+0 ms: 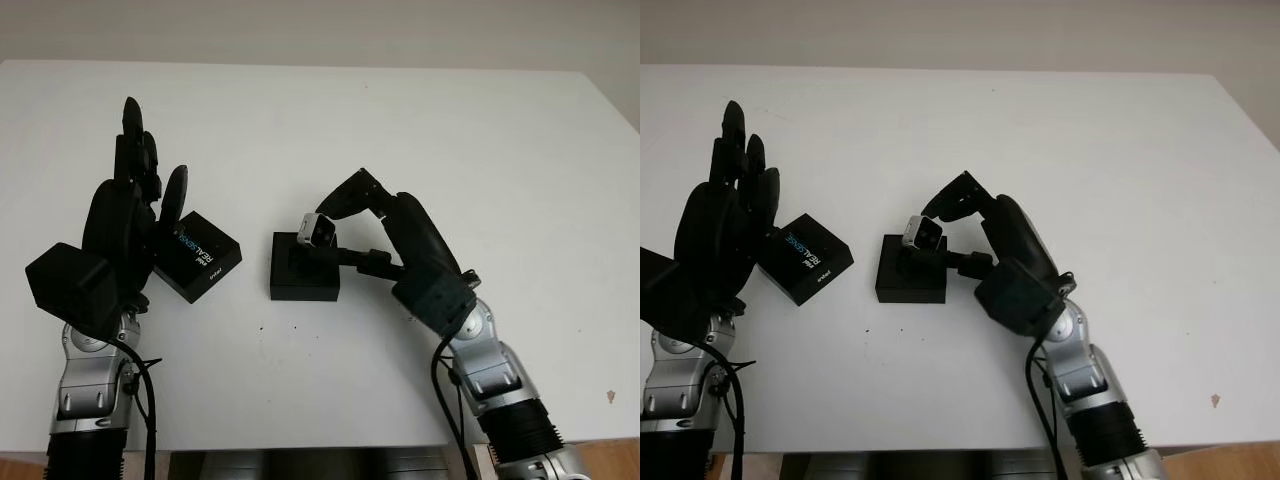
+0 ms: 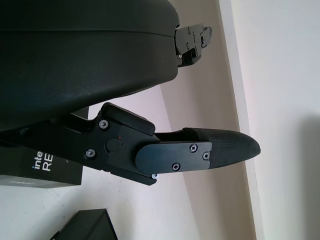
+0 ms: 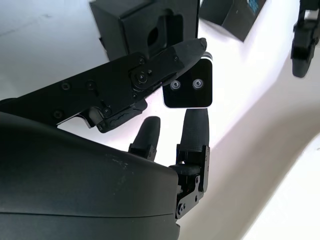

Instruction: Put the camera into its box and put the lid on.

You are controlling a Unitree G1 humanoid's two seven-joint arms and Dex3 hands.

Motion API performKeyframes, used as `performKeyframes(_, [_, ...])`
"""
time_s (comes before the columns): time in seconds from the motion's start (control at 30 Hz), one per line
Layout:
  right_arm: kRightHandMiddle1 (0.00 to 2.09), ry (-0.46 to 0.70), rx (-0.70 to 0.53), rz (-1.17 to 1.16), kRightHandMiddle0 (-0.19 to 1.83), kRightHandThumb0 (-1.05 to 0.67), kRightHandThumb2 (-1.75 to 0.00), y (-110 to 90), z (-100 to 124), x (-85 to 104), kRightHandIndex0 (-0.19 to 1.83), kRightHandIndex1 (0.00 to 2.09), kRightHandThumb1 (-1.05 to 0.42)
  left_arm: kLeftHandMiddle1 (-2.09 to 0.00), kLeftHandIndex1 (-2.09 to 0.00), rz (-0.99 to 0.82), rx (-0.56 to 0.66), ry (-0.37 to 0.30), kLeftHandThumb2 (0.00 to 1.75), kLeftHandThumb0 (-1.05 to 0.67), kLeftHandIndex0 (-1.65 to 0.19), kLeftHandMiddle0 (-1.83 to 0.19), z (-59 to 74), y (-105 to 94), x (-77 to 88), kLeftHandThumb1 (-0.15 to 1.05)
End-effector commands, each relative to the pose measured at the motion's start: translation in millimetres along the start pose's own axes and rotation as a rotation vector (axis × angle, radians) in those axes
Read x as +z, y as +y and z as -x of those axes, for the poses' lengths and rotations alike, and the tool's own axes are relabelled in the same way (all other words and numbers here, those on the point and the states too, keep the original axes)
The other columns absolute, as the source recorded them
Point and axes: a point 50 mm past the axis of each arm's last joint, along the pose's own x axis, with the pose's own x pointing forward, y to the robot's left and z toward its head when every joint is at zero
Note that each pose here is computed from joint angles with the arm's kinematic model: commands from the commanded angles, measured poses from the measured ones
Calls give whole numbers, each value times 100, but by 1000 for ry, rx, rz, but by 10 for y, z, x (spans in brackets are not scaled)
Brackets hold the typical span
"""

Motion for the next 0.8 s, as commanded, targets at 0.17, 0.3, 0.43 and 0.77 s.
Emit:
performKeyframes(0.17, [166, -11, 60, 5, 39, -48, -5, -217, -83, 129, 17, 105, -96, -5, -5, 5, -5, -7, 48, -84, 18, 18, 23, -15, 30, 105])
performKeyframes(0.3, [166, 39, 100, -21, 39, -49, -5, -268, -136, 112, 14, 104, -96, -4, -4, 13, -9, -11, 47, -84, 19, 19, 20, -21, 37, 105])
performKeyframes(0.43, [166, 90, 149, -2, 36, -49, -5, -290, -205, 117, 12, 100, -97, -4, -4, 10, -6, -14, 47, -84, 19, 19, 19, -28, 38, 105])
performKeyframes(0.77, [167, 136, 227, -26, 36, -49, -5, -259, -350, 192, 16, 83, -96, -5, -4, 11, -4, -10, 47, -83, 19, 19, 43, -34, 38, 105])
